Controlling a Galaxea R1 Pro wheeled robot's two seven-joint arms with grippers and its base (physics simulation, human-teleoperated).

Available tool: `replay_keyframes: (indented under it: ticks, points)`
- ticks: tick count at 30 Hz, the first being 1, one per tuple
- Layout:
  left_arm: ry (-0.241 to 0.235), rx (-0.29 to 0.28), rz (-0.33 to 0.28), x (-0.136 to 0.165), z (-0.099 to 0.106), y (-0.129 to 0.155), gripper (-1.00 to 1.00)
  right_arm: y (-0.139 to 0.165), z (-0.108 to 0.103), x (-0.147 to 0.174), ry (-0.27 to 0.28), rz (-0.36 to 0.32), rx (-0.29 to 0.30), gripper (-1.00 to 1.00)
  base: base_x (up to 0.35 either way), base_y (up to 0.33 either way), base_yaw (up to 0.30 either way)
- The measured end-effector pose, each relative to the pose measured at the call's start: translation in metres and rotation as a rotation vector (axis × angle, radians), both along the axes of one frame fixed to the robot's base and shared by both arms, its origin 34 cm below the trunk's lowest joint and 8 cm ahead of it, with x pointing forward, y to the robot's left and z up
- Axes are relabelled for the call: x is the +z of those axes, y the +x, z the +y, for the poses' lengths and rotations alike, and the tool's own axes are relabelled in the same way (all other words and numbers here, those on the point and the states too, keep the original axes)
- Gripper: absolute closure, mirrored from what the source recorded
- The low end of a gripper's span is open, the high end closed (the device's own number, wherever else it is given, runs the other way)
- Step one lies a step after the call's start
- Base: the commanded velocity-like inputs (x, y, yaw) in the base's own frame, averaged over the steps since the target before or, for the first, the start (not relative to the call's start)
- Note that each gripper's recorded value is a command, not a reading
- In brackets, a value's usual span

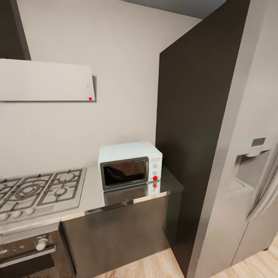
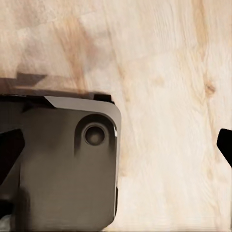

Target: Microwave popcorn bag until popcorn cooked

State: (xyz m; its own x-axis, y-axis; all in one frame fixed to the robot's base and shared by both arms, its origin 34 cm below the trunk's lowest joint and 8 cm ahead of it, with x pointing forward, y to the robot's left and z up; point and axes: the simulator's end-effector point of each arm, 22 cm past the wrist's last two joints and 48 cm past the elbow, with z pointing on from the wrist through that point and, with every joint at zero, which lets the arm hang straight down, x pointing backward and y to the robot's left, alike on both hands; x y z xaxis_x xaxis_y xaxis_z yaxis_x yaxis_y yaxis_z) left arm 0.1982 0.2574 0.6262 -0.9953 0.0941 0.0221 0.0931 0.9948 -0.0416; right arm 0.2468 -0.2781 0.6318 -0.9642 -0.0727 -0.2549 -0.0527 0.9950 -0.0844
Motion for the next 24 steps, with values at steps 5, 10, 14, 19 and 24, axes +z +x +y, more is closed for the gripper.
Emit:
replay_keyframes:
  ticks: [5, 10, 14, 19, 24]
  points:
    - [0.009, 0.002, -0.003, 0.000, 0.005, 0.000, -1.00, -0.009, 0.000, -0.002, -0.001, 0.011, 0.001, -1.00, 0.000, 0.000, 0.280]
    - [0.017, 0.003, -0.002, 0.000, 0.012, 0.000, -1.00, 0.021, -0.005, 0.005, -0.009, -0.069, -0.003, -1.00, 0.000, 0.000, 0.121]
    - [0.018, 0.003, -0.001, 0.000, 0.012, 0.000, -1.00, 0.107, -0.016, 0.037, -0.034, -0.294, -0.004, -1.00, 0.000, 0.000, 0.011]
    - [0.018, 0.003, 0.000, 0.000, 0.013, -0.001, -1.00, 0.222, -0.021, 0.113, -0.061, -0.593, -0.006, -1.00, 0.000, 0.000, 0.001]
    - [0.017, 0.001, 0.001, 0.000, 0.011, -0.001, -1.00, 0.291, 0.000, 0.188, -0.070, -0.805, 0.062, -1.00, 0.000, 0.000, 0.000]
